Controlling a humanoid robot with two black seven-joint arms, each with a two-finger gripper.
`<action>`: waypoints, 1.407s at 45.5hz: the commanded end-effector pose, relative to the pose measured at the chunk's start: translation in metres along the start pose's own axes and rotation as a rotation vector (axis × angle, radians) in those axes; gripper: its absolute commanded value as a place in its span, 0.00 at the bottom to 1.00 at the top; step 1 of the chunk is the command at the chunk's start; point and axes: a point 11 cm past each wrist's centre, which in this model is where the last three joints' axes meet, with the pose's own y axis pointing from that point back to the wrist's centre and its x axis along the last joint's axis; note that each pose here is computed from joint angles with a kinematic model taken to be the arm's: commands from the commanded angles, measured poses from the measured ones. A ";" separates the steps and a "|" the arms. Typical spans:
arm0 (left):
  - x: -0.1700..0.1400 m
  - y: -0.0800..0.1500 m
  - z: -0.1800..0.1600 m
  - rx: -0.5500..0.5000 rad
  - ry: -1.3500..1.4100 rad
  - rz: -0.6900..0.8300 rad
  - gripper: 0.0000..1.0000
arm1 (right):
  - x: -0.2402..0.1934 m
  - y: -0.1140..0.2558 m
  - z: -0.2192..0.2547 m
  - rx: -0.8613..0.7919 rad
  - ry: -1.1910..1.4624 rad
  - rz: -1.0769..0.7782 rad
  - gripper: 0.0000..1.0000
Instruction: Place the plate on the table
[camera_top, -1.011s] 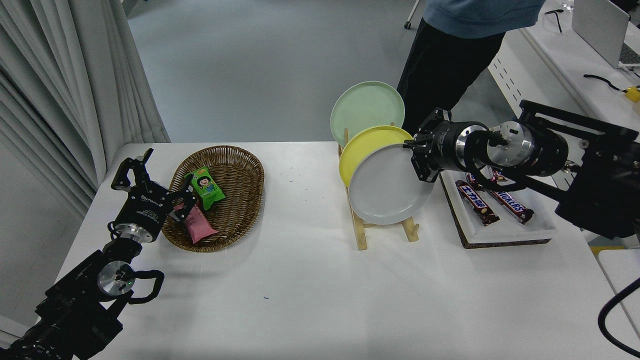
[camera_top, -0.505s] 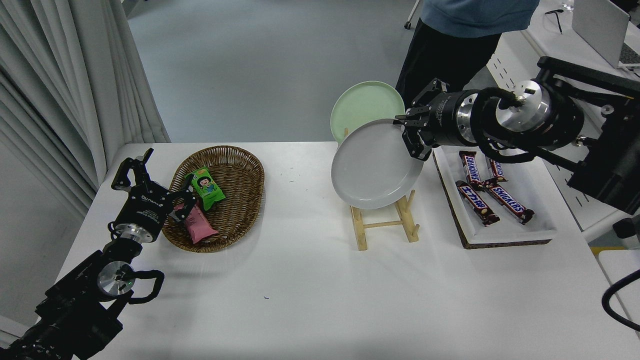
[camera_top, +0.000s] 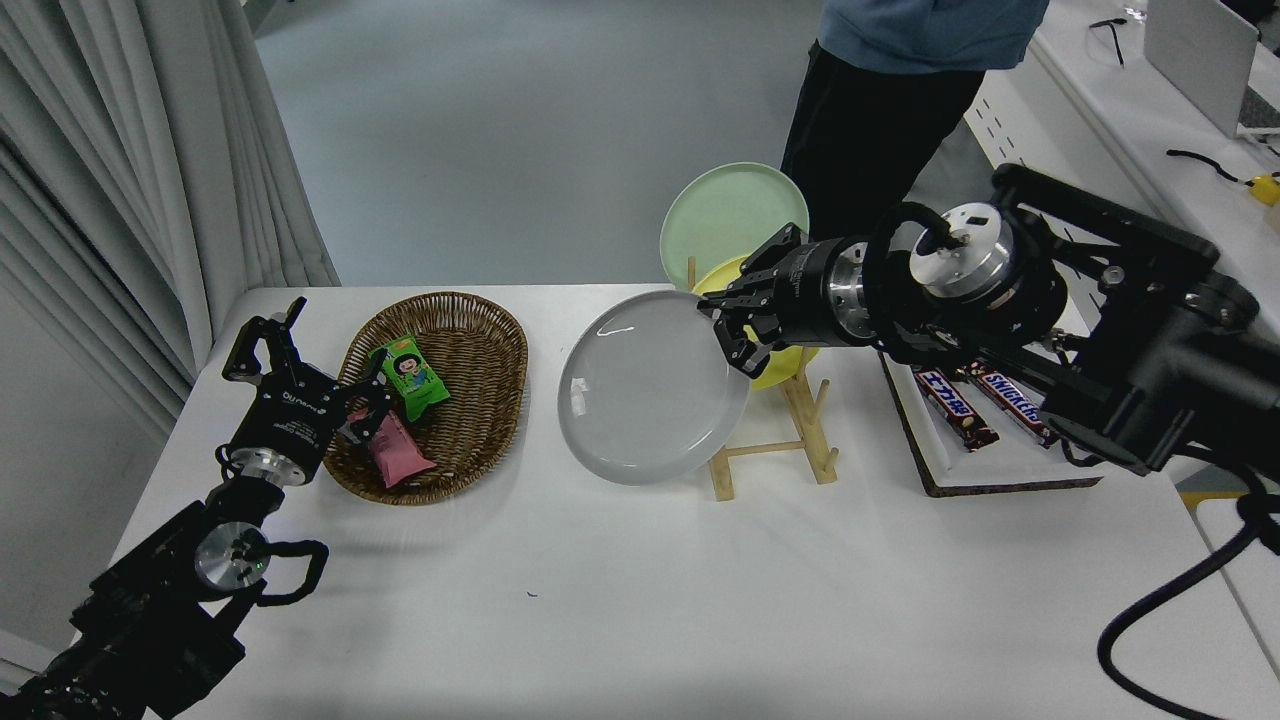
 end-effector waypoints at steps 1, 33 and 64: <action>0.000 0.000 -0.001 0.000 0.001 0.000 1.00 | 0.003 -0.024 0.035 -0.142 -0.150 -0.009 0.00; 0.000 0.000 -0.001 0.000 0.001 0.000 1.00 | 0.074 -0.081 0.074 -0.303 -0.489 0.184 0.00; 0.000 0.000 0.000 0.000 0.000 0.000 1.00 | 0.112 -0.097 0.120 -0.399 -0.531 0.308 0.00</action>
